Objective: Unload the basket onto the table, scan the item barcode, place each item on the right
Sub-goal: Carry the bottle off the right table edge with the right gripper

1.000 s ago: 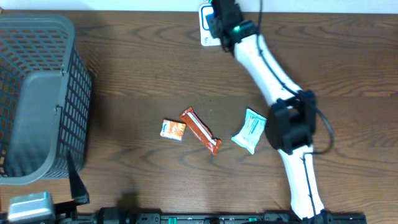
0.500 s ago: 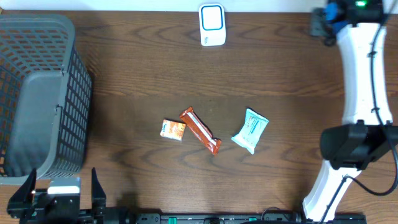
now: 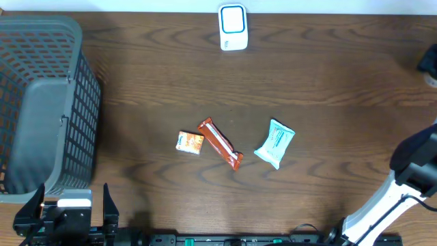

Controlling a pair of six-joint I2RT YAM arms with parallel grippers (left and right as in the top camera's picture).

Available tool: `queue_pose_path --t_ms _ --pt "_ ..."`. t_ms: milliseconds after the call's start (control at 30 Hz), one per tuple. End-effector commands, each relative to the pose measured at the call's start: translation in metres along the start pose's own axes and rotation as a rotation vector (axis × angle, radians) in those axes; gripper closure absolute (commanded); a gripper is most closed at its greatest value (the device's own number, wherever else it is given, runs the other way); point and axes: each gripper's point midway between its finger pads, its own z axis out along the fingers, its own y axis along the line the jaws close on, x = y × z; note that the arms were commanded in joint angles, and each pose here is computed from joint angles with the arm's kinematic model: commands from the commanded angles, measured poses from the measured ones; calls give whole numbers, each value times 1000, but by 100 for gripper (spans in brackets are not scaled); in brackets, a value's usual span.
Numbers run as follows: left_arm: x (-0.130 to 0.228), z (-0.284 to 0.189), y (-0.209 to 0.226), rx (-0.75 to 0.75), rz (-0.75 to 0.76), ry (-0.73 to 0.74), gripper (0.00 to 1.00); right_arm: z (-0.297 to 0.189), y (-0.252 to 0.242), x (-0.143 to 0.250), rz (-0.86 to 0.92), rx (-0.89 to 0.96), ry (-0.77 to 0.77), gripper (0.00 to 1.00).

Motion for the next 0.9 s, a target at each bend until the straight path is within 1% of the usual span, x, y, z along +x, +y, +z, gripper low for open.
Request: queue_pose_path --t_ms 0,67,167,333,400,567,767,800,867 --pt "2 0 -1 4 11 0 2 27 -6 17 53 -47 59 53" --pt "2 0 -1 3 11 0 2 48 -14 27 70 -33 79 52" --pt "2 0 -1 4 11 1 2 77 -28 44 98 -16 108 47" --pt "2 0 -1 4 11 1 2 108 -55 66 156 11 136 45" --pt "2 0 -1 4 11 1 2 117 -69 73 185 24 145 43" --pt "2 0 -1 4 11 1 2 136 -103 92 256 50 168 44" --pt "2 0 -1 4 11 1 2 147 -128 106 361 46 179 43" --pt "2 0 -1 3 11 1 2 147 -132 106 369 48 178 39" --pt "2 0 -1 3 11 1 2 147 -139 104 384 53 170 21"
